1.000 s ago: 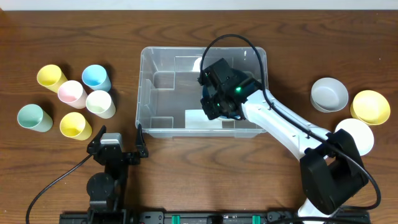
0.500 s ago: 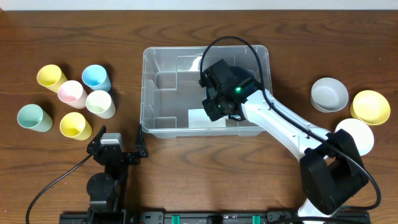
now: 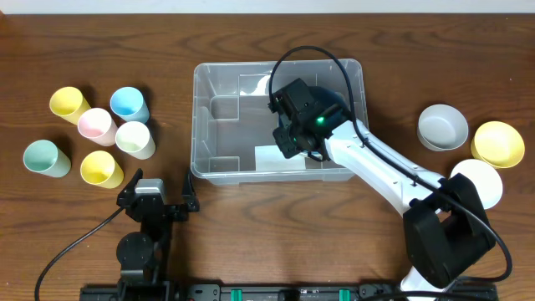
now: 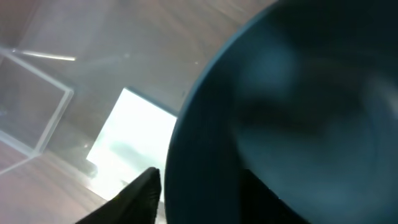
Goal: Pack container
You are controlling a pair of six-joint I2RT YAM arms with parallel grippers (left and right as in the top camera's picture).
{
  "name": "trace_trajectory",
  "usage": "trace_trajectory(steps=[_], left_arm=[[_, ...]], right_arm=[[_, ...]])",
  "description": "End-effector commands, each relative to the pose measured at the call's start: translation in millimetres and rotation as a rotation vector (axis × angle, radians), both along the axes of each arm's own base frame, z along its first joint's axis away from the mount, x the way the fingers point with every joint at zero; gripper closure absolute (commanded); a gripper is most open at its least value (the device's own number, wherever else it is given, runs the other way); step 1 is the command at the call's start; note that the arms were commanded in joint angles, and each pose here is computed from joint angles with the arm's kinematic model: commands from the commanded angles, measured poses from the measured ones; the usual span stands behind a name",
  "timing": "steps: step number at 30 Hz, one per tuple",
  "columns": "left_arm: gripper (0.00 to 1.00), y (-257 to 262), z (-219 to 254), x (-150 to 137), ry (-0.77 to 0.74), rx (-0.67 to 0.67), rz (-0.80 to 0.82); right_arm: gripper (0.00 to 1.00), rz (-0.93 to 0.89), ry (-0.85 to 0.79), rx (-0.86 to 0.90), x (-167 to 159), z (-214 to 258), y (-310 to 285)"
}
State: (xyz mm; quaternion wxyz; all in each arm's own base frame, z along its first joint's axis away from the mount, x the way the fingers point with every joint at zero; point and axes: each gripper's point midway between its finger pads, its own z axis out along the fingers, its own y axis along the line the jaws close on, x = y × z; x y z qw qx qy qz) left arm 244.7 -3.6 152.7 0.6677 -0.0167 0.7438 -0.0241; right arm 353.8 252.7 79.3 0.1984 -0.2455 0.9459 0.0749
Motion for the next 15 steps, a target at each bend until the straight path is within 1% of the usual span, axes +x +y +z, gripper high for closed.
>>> trace_trajectory(steps=[1, 7, 12, 15], left_arm=[[0.02, 1, -16, -1, 0.047, 0.016, 0.006], [0.02, 1, -16, -1, 0.047, 0.016, 0.006], [0.02, 1, -16, -1, 0.047, 0.016, 0.006], [0.02, 1, -16, -1, 0.047, 0.016, 0.006]], right_arm=[[0.55, -0.007, -0.050, -0.017, 12, 9, -3], [0.55, -0.021, -0.054, -0.023, 17, 9, -10], [0.40, -0.014, -0.067, -0.019, 20, 16, -8], [0.38, -0.017, -0.083, -0.011, 26, 29, -5]])
